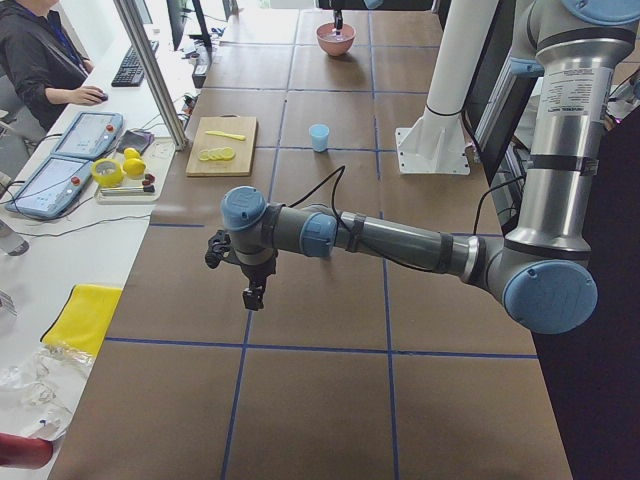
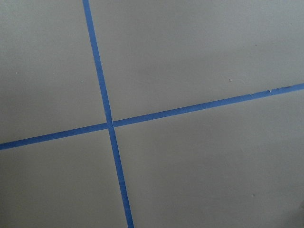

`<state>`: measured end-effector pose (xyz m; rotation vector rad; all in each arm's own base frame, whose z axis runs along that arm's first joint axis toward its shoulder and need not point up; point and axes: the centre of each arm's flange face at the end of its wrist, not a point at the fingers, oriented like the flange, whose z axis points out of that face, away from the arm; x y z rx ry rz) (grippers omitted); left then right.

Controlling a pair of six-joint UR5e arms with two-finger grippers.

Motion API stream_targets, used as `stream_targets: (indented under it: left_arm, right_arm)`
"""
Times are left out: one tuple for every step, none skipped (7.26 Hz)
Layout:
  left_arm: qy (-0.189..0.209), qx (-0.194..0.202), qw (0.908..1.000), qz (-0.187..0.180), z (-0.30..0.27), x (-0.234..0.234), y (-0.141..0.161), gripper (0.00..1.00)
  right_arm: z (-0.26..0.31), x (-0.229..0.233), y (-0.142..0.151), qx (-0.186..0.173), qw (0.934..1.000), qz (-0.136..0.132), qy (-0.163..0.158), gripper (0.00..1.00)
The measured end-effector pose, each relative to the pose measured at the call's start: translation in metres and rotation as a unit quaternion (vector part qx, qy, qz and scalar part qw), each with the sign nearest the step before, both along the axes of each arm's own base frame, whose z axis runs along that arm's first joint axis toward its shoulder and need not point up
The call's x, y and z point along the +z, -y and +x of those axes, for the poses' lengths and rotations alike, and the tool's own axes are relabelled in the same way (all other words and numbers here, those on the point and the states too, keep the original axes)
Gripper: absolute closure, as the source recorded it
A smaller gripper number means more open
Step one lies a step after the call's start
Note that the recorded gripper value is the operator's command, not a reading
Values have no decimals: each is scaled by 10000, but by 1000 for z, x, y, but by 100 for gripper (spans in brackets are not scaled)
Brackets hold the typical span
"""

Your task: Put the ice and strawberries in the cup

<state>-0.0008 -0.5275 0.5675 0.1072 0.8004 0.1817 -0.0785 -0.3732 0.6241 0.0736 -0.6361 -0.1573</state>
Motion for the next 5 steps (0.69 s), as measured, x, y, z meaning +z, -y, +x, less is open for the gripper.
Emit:
stream_targets:
  left_arm:
    - [2,0,10000,1,0,0,0,0]
    - [3,0,10000,1,0,0,0,0]
    - [2,2,10000,1,0,0,0,0]
    - [2,1,10000,1,0,0,0,0]
    - [5,-1,10000,2,0,0,0,0]
  right_arm:
    - [-2,2,0,-38,10000,-13,-11,35]
    - [-4,5,-1,-79,10000,-16,-20,36]
    - [-5,7,-2,-121,9999,-21,-30,37]
    - [-8,9,-2,-169,9998,-28,-39,37]
    - [-12,10,-3,-225,9997,-33,-45,37]
